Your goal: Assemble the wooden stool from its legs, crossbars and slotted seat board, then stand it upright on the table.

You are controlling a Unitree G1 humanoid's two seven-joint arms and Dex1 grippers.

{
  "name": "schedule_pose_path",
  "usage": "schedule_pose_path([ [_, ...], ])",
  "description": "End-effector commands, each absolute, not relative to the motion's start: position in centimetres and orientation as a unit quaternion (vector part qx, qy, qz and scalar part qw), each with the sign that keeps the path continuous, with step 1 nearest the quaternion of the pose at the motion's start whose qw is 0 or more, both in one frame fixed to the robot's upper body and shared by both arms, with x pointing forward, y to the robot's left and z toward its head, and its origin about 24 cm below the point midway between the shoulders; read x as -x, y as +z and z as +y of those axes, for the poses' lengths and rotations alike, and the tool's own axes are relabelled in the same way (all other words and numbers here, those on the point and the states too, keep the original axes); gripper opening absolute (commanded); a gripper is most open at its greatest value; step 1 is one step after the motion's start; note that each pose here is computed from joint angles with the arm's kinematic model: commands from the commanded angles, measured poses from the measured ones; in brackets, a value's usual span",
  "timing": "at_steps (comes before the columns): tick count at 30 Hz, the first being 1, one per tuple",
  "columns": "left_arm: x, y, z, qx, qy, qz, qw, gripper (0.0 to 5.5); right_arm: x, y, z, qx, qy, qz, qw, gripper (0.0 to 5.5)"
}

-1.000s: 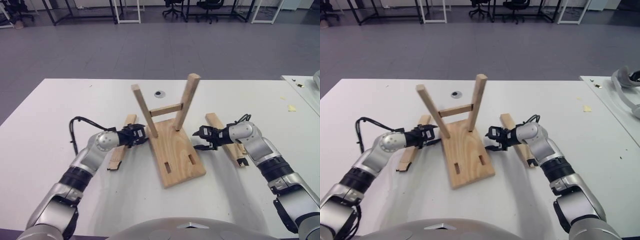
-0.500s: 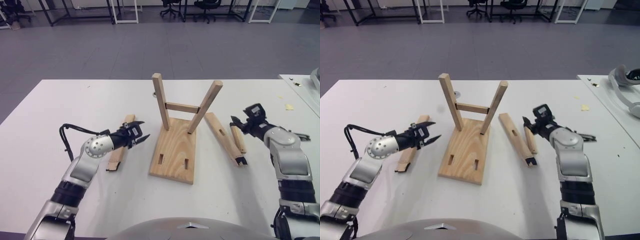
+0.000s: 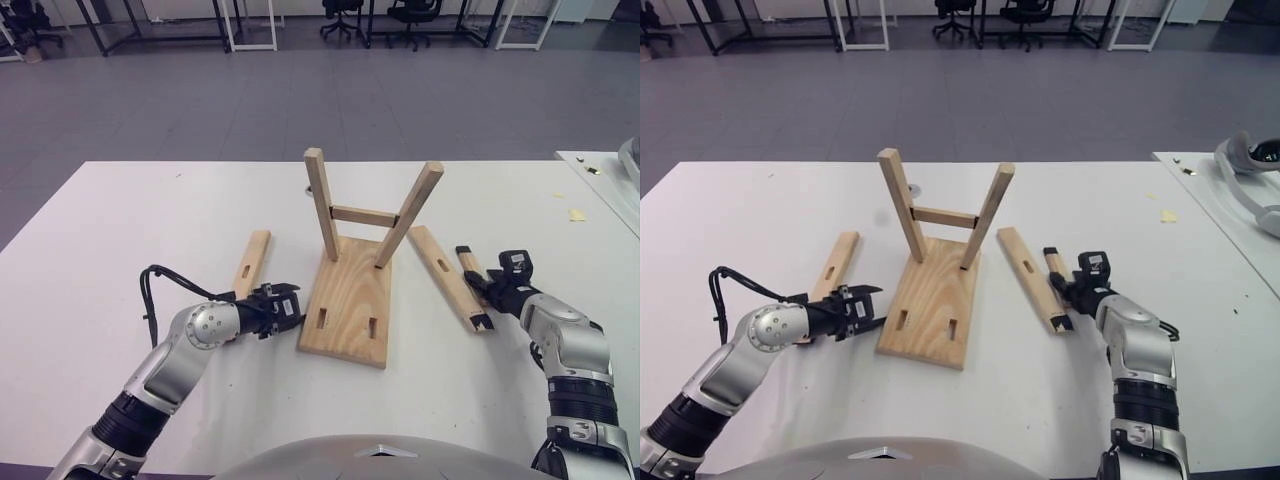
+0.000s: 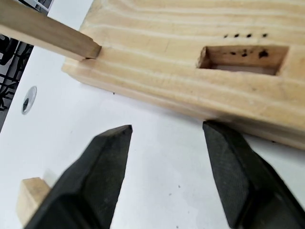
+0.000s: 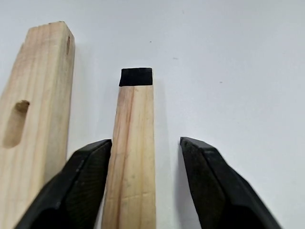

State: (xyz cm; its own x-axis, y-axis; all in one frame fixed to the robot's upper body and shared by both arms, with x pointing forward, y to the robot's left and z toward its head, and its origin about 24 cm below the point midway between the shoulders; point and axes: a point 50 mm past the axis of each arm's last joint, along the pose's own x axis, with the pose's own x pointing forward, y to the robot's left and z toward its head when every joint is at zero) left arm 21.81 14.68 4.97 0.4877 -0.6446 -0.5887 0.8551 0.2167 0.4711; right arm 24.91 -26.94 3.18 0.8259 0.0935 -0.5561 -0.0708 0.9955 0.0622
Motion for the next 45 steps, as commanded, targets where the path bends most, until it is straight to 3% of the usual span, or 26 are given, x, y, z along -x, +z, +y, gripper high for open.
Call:
schedule_pose_path([
  [1, -20.8, 3.9, 12.9, -0.365, -0.518, 0.149, 0.759, 2.76, -23.9, 2.4, -26.7, -0.033, 0.042, 0.327, 0.944, 2.01],
  [5, -20.7, 4.0, 12.3, -0.359, -0.52, 0.144, 0.762, 2.76, -23.8, 2.5, -26.7, -0.033, 0.046, 0.328, 0.943, 1.34],
  [8, -21.3, 4.6, 12.7, -0.369, -0.506, 0.136, 0.768, 2.76, -23.9, 2.5, -26.9, -0.024, 0.039, 0.323, 0.945, 1.3],
  [10, -22.6, 6.4, 13.3, -0.366, -0.469, 0.101, 0.797, 2.76, -25.1, 4.1, -27.6, -0.009, 0.014, 0.257, 0.966, 1.3],
  [13, -24.6, 14.8, 13.7, -0.172, -0.422, -0.035, 0.889, 2.76, -28.0, 13.1, -29.3, 0.053, -0.035, 0.039, 0.997, 1.3],
  [15, -24.9, 20.4, 14.2, -0.064, -0.419, -0.135, 0.895, 2.76, -28.8, 20.8, -28.3, 0.095, -0.028, -0.111, 0.989, 1.3],
  [17, -25.1, 24.4, 14.4, -0.004, -0.418, -0.201, 0.886, 2.76, -28.5, 26.5, -25.4, 0.132, 0.021, -0.22, 0.966, 1.3],
  [20, -25.3, 29.0, 13.7, 0.101, -0.429, -0.254, 0.861, 2.76, -26.7, 30.7, -18.1, 0.198, 0.183, -0.32, 0.908, 1.3],
  [23, -25.4, 31.5, 12.4, 0.206, -0.461, -0.255, 0.825, 2.76, -25.2, 30.9, -12.0, 0.232, 0.308, -0.362, 0.849, 1.3],
  [26, -25.4, 32.5, 11.5, 0.258, -0.478, -0.242, 0.804, 2.76, -25.0, 30.3, -9.2, 0.24, 0.356, -0.369, 0.824, 1.3],
  [29, -25.0, 33.0, 11.6, 0.283, -0.485, -0.242, 0.791, 2.76, -24.9, 29.9, -8.8, 0.239, 0.367, -0.371, 0.819, 1.3],
  [40, -24.8, 32.5, 11.9, 0.295, -0.478, -0.236, 0.793, 0.86, -24.7, 30.1, -8.4, 0.217, 0.381, -0.379, 0.815, 1.3],
  [45, -25.0, 32.3, 12.0, 0.296, -0.474, -0.237, 0.795, 0.43, -24.7, 30.1, -8.4, 0.213, 0.38, -0.382, 0.815, 1.3],
])
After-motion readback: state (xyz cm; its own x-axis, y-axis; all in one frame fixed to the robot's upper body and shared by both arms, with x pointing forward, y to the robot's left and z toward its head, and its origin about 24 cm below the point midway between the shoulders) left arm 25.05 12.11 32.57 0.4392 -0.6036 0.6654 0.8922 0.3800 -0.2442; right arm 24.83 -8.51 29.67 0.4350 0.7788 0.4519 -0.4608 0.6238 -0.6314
